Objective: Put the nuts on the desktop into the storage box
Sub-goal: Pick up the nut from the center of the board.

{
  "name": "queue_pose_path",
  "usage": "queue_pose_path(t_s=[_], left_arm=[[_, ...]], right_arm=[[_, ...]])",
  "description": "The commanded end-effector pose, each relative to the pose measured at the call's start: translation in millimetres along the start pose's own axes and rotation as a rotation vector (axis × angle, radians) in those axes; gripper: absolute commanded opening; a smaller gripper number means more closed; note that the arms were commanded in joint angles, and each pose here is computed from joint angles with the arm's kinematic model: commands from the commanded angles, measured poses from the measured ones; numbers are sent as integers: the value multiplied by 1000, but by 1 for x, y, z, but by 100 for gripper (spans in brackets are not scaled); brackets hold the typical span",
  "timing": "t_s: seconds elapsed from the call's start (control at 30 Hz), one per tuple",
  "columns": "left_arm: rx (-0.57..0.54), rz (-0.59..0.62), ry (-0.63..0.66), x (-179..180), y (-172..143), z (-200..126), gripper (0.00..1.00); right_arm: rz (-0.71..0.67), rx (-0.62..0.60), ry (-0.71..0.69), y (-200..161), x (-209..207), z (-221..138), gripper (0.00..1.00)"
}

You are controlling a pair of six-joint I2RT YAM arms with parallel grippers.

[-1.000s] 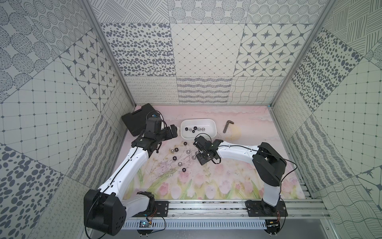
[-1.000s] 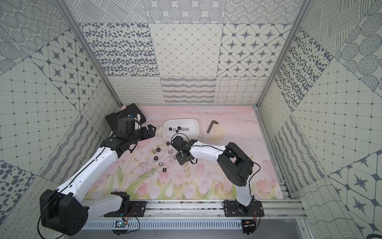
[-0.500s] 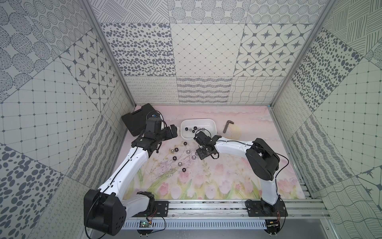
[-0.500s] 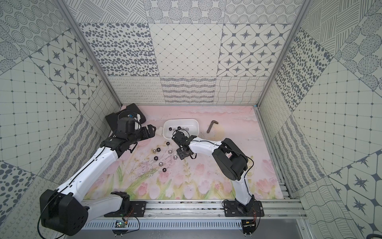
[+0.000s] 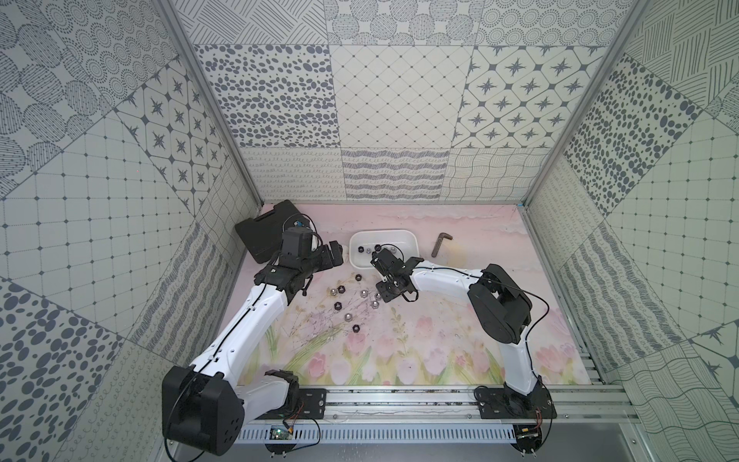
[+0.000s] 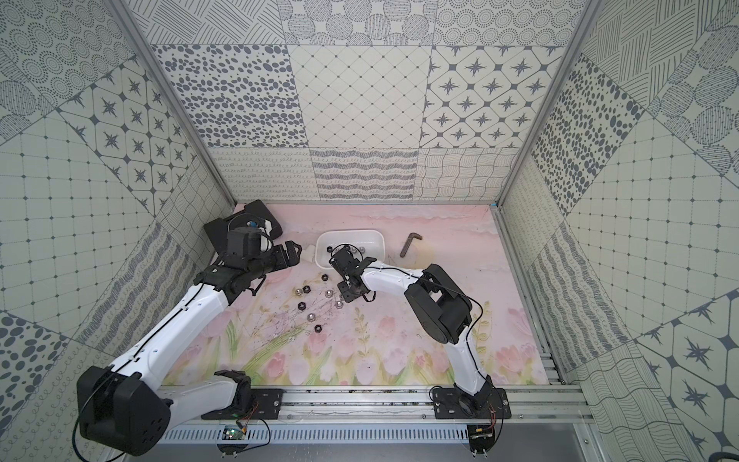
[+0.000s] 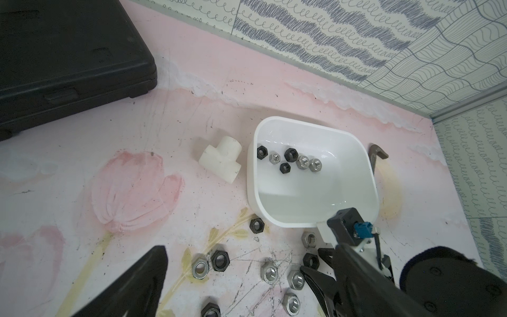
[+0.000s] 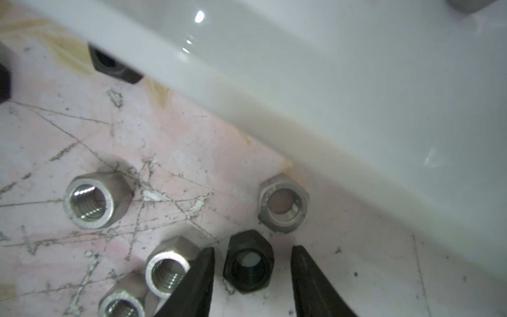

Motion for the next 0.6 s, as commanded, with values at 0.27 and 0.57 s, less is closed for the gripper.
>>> queue_pose_path(t_s=[0.27, 0.57], left_arm=[[-19, 16, -1, -1, 3, 0, 99], [-22, 16, -3, -2, 4, -1, 99]], right_arm=[[-1, -25, 20, 5, 1, -12, 15], [5, -245, 110, 51, -1, -101, 14]])
Point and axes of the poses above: each gripper's point midway between its finger pads, its own z axis out along the fingers, its own x axis along the line the jaws close on, y = z × x, the point moved 7 cm from there along -z, back along the fingers, and after that the axes turned 10 degrees about z, right-handed, at the moved point
